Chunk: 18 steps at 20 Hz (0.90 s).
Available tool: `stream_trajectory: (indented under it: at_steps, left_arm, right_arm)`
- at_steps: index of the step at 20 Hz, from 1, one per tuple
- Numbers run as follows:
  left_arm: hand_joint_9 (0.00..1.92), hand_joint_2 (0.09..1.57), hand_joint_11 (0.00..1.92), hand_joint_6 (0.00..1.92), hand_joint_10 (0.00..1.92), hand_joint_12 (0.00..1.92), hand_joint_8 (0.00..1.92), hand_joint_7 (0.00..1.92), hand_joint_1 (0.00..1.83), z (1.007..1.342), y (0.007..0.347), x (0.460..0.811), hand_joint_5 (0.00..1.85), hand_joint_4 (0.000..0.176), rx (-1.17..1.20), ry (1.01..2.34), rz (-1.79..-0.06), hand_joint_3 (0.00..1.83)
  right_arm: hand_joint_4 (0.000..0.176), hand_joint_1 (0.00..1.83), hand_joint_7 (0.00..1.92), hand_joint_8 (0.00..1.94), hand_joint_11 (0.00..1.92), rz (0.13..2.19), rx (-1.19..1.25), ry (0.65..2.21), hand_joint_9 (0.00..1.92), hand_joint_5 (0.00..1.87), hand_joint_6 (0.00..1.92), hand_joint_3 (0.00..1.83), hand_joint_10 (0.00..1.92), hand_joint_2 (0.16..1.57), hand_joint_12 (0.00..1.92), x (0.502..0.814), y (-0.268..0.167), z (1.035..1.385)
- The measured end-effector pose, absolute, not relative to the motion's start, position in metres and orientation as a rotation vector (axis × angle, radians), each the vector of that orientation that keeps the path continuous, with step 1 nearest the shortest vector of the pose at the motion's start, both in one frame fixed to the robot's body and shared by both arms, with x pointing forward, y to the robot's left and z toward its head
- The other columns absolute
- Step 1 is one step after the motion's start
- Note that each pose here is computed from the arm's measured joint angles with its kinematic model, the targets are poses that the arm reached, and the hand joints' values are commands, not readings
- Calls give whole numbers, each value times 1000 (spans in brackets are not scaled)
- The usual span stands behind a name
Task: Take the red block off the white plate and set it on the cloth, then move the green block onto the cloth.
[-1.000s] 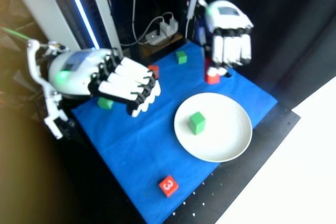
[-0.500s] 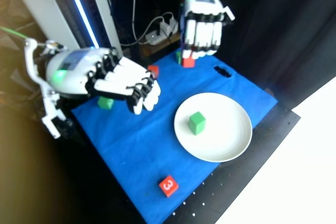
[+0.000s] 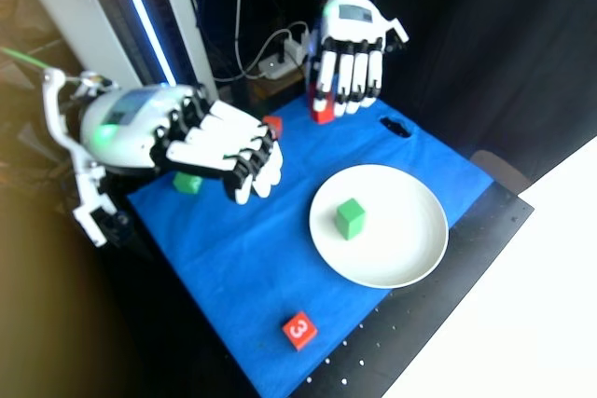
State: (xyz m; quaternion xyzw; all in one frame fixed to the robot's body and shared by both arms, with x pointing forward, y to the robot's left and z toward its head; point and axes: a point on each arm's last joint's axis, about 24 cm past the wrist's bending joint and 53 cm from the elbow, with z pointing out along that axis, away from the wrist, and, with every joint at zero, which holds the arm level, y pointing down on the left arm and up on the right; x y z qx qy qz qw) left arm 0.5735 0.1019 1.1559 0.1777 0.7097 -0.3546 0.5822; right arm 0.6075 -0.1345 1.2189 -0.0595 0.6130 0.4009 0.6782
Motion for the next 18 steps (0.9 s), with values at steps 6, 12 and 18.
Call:
stream_trajectory:
  at_steps: [6,12,18]
  left_arm:
    - [333,1109,0,0,175,1234,0,377,647,1158,104,576,460,96,391,1653,-830,1]
    - [215,1219,0,1,46,801,0,199,682,1176,130,600,216,116,281,1576,-779,3]
    - [132,1161,0,3,4,436,2,140,666,1200,141,617,156,107,238,1453,-682,0]
  right_arm:
    - [0,1012,537,1030,272,900,-132,1377,460,607,836,345,1223,721,1741,608,-135,1219]
    - [0,1083,528,842,65,899,-131,1377,345,565,814,386,1050,688,1768,608,-135,1219]
    - [0,1133,565,773,198,887,-107,1370,436,560,575,126,1099,866,1633,624,-138,1219]
